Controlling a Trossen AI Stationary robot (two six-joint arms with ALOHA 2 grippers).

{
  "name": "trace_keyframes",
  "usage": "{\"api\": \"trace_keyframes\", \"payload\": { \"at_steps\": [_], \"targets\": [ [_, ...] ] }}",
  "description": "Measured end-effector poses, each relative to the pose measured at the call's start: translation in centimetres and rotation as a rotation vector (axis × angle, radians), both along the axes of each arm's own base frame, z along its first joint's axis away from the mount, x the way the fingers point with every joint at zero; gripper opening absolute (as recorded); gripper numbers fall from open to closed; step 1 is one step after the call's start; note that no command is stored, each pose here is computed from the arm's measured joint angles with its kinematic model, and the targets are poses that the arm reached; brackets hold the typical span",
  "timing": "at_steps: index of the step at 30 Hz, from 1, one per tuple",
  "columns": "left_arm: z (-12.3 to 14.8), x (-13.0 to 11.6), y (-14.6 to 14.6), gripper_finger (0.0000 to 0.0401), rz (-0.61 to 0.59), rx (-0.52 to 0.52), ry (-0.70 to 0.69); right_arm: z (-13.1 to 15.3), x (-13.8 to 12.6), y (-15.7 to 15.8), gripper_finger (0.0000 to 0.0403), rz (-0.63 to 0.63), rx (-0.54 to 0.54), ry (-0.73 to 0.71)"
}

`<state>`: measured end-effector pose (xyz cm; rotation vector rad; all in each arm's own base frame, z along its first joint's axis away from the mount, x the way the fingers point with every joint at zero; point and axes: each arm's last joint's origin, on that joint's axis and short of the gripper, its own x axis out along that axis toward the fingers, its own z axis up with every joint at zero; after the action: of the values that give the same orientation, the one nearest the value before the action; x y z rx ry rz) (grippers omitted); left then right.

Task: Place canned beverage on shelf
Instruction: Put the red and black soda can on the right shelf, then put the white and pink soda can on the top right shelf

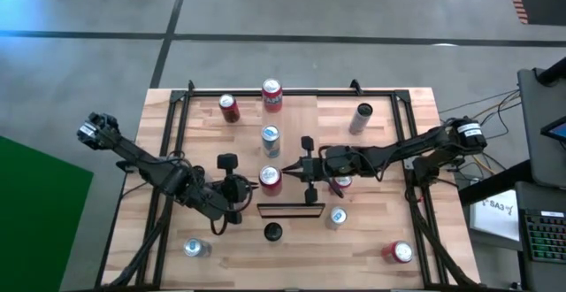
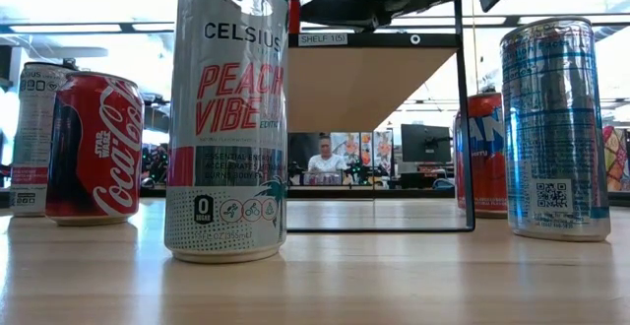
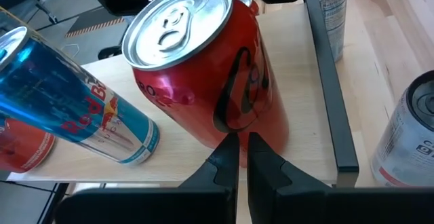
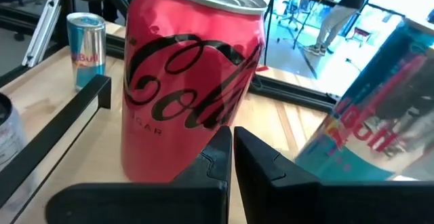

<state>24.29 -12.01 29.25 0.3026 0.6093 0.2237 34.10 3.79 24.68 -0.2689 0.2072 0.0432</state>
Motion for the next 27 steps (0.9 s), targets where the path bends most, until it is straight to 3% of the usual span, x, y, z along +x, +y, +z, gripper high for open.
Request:
{"api": "trace_keyframes", "payload": {
  "at_steps": [15,27],
  "targets": [
    [0.0,0.0,0.0,0.0,0.003,0.006,0.001,-0.2,-0.1,0.8,0.0009,0.077,-0.003,0.021],
    [1.4,-0.9,-0.1,0.0,-0.024,-0.008,-0.035,1.0,-1.8,0.3,0.0009,-0.037,-0.011,0.096]
  ]
}}
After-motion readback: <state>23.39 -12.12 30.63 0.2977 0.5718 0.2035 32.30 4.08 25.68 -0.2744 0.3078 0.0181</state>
